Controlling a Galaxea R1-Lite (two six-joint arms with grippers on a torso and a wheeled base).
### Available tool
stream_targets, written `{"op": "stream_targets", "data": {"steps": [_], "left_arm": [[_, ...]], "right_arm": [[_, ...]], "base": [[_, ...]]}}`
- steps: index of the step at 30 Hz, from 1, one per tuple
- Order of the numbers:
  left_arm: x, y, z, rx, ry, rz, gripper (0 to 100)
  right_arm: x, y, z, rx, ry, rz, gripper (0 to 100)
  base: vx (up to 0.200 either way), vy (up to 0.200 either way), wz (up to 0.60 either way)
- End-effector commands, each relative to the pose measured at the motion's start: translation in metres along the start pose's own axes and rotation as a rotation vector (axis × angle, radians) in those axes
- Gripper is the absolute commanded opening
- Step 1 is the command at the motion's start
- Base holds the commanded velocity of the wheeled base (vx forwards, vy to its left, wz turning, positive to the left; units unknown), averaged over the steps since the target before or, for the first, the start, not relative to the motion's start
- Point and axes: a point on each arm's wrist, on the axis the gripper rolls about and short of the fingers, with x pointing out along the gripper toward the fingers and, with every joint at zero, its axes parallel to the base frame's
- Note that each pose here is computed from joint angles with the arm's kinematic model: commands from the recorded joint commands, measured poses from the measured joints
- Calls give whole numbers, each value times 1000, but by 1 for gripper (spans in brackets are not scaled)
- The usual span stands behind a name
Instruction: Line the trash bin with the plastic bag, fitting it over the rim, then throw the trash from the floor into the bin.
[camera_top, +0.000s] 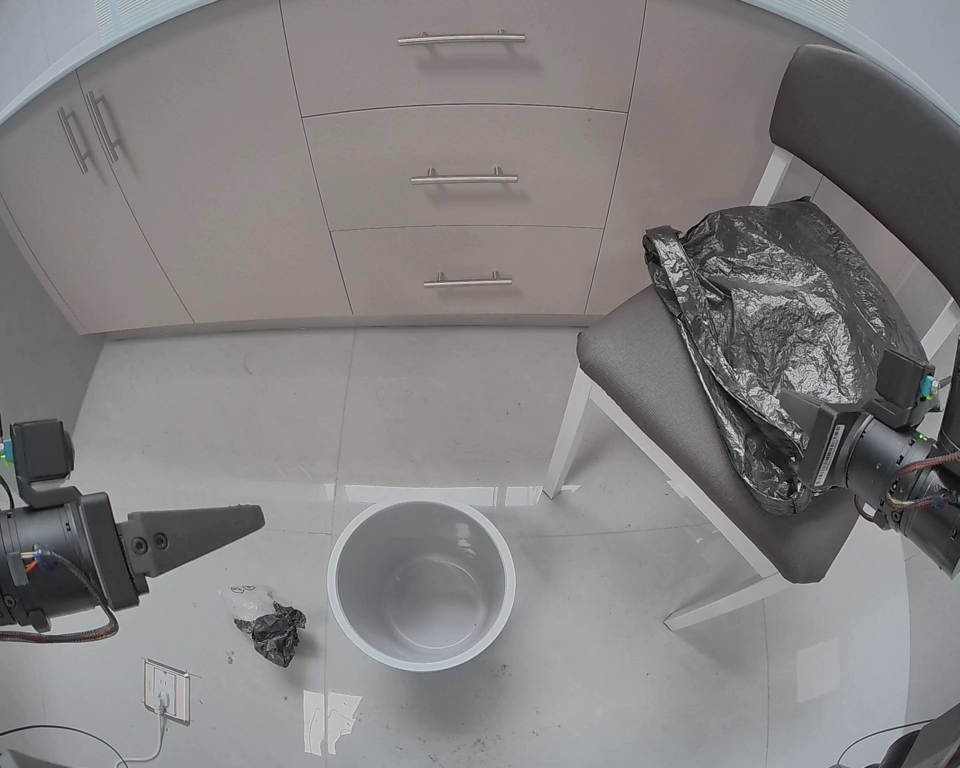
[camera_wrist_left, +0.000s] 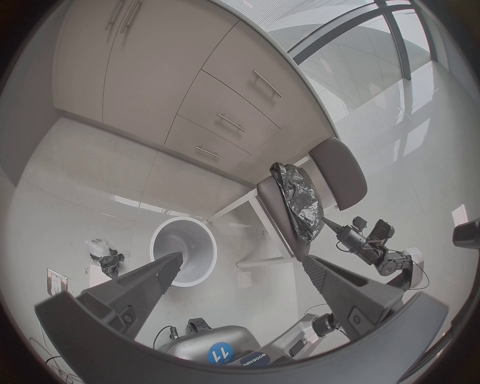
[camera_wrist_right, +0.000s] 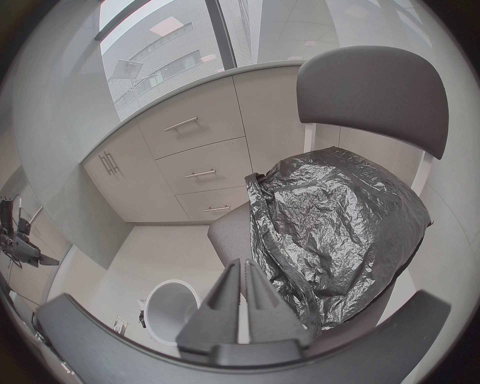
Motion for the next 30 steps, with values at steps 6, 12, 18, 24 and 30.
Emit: {"op": "stream_targets", "data": {"steps": [6,12,18,24,30], "left_arm": [[10,-4,-2,18,51,-25,100],[17,-3,-2,13,70,-16,100],[28,-1,0,9,70,-10,100],[34,0,0,-1,79,-4,100],[34,0,0,5,77,-2,100]], "right_arm": [[0,-2,-6,-7,16,-13,100],[1,-7,-7,-7,18,-42,100],[8,-17,-18,-25,59,-111,100],[20,-33,-30,-41,107,-212,100],[30,-36,-36,-74,131,-279,100]], "base": [[0,0,0],[0,0,0],[0,0,0],[0,0,0],[0,0,0]]}}
